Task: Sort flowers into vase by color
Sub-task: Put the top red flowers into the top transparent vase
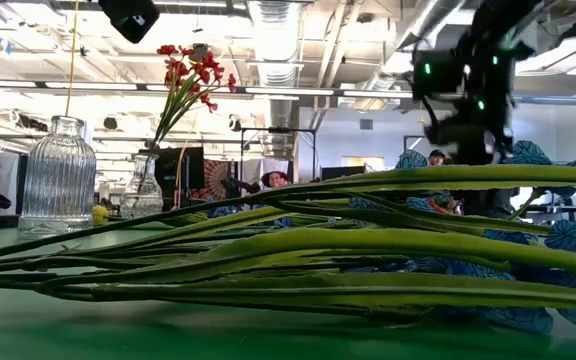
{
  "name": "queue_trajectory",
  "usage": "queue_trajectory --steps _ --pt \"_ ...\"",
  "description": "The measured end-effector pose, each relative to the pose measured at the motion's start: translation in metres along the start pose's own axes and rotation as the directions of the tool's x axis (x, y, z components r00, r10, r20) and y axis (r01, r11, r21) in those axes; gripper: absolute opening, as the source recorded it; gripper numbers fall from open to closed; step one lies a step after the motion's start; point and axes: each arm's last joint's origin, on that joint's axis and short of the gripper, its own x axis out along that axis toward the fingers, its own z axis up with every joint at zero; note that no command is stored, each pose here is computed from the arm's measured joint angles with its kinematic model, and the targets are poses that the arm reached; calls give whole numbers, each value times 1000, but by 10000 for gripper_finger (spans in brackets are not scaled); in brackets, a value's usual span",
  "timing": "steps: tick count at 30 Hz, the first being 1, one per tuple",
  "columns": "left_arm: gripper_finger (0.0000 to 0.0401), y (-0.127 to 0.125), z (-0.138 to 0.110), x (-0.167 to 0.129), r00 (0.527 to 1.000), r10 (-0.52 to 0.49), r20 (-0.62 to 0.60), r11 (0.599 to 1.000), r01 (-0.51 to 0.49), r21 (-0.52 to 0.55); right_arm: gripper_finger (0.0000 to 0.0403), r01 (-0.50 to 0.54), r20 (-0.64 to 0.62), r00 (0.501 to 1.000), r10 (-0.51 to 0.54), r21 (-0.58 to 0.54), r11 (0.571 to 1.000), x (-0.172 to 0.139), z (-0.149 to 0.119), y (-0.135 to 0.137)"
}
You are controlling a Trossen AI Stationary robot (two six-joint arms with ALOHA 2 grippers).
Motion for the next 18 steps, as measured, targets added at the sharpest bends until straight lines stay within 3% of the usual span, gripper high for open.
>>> queue_trajectory --steps 3,6,13,18 --pt "144 0 -1 0 1000 0 -12 1000 0 -11 303 50 -31 998 -48 51 997 14 -1 -21" --pt "144 0 -2 0 1000 0 -15 1000 0 1 303 36 -24 999 -34 76 996 26 -1 -32" --pt "144 1 -2 0 999 46 -18 999 -46 8 301 4 -52 999 0 65 998 39 -9 -37" --pt "144 1 -2 0 999 49 -18 999 -49 8 278 5 -53 999 -1 80 997 43 -12 -38"
